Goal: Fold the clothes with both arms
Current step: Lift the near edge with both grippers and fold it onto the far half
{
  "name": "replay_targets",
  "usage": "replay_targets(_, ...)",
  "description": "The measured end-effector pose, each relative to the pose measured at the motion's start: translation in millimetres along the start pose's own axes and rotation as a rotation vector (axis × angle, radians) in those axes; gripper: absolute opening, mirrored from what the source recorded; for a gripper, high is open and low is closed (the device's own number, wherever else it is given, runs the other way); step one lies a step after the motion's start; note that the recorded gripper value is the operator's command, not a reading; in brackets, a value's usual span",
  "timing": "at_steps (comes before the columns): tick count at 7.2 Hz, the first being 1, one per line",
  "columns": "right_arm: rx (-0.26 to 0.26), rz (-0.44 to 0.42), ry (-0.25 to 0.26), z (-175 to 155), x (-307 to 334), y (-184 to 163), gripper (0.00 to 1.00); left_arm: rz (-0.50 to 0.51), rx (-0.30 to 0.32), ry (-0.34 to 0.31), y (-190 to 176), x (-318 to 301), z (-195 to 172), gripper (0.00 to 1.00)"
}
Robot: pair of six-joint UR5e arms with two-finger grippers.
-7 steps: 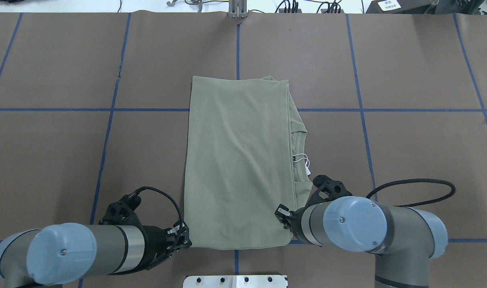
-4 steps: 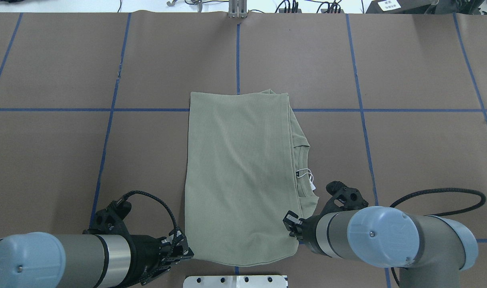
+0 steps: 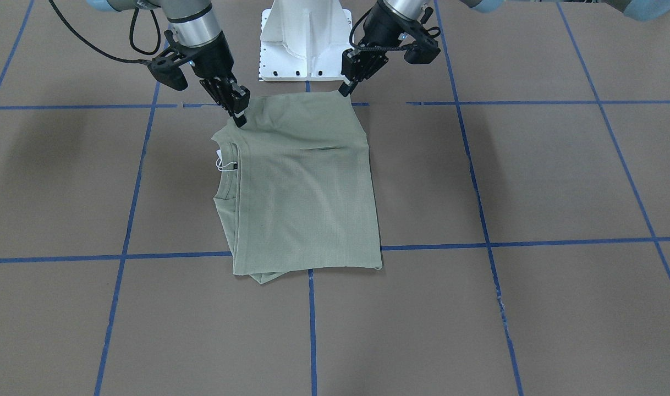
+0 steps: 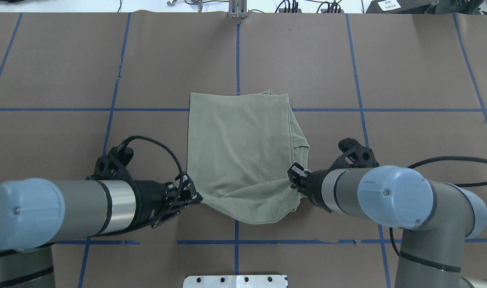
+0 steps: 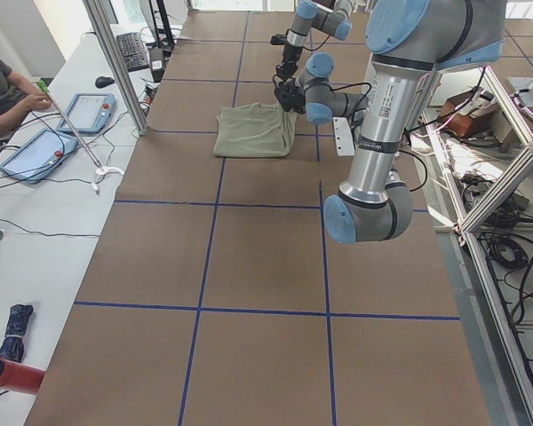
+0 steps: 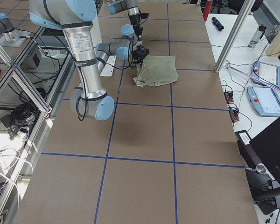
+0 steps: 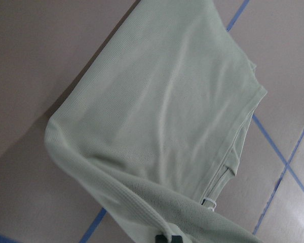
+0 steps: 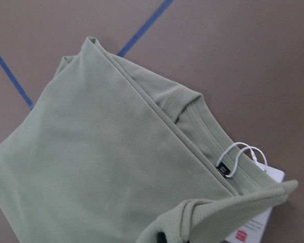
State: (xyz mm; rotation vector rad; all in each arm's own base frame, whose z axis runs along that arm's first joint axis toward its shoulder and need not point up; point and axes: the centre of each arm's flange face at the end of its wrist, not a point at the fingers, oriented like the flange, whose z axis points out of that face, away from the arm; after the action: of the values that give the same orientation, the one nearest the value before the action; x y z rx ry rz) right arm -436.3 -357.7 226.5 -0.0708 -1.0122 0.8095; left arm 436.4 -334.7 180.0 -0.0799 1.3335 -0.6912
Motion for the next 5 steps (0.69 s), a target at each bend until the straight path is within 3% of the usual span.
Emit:
replay_targets(2,0.061,-0.015,0.049,41.4,-47.1,-50.0,0.00,0.058,0.117,0.002,-71.0,15.4,41.2,0.00)
replay_targets(5,0.040,0.005,0.075,103.7,-92.2,-104.3,0.00,0.097,0.186,0.010,-131.6,14.2,87.1,0.00)
